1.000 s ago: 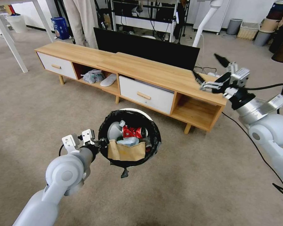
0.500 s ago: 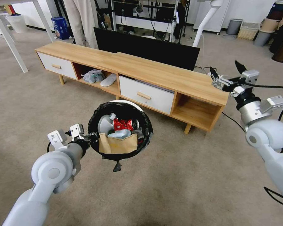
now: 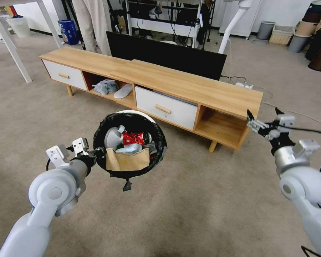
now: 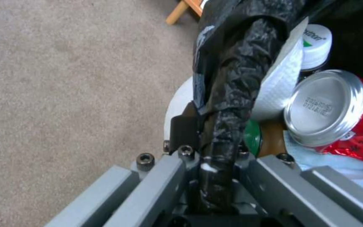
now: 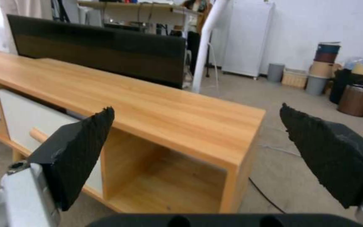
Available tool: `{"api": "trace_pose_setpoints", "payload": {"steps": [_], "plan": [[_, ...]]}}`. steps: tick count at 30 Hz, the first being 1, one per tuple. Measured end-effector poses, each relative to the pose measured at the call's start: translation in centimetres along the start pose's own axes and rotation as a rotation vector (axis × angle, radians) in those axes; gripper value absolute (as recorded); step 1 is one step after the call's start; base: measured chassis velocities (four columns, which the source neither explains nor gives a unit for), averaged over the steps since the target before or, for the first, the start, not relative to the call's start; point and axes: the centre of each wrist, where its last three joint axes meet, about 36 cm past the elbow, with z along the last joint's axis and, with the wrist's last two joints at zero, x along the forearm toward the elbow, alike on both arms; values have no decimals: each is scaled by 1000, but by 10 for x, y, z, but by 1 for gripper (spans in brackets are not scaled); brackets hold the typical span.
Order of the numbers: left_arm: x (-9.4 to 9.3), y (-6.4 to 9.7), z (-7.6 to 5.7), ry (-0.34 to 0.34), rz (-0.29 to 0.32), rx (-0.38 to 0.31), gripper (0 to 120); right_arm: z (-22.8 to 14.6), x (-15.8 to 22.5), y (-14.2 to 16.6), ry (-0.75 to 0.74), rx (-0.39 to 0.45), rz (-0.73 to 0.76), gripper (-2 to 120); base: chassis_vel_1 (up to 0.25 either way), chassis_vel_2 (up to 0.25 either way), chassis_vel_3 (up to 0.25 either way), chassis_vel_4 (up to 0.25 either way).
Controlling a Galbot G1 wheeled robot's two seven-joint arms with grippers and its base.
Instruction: Pick up the trash bin and place the garbage on the floor into it.
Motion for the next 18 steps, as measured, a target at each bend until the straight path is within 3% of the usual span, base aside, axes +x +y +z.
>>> {"api": "trace_pose_setpoints", "payload": {"steps": [18], "plan": [[2, 0, 5, 16, 0, 4, 0, 56, 34, -2, 65, 18, 77, 100, 0, 0, 0, 0]]}}
